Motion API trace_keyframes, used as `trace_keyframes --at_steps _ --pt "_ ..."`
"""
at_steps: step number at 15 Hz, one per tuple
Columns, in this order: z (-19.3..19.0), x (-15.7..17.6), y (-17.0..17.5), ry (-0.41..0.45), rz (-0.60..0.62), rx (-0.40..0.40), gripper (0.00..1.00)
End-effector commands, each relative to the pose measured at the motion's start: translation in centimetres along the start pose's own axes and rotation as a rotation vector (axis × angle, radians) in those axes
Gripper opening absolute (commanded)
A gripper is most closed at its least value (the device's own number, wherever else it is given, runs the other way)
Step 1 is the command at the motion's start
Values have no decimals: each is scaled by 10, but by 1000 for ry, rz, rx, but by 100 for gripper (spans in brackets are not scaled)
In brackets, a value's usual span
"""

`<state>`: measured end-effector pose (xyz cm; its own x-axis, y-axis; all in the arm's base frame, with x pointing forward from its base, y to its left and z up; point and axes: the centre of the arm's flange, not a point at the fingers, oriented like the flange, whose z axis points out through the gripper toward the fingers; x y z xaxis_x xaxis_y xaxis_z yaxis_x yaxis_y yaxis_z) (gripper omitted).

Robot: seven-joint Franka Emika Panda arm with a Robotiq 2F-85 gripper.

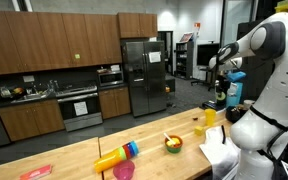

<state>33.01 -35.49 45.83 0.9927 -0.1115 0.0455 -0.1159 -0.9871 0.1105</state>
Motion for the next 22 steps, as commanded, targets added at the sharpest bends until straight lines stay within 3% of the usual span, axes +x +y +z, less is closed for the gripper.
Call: trace_keyframes --at_steps 1,7,15,22 --pt "2 30 24 -17 9 -40 38" --pt "27 60 34 -3 -13 -73 38" --pt "69 78 16 -26 -60 79 38" --pt "101 79 6 -63 -109 75 38"
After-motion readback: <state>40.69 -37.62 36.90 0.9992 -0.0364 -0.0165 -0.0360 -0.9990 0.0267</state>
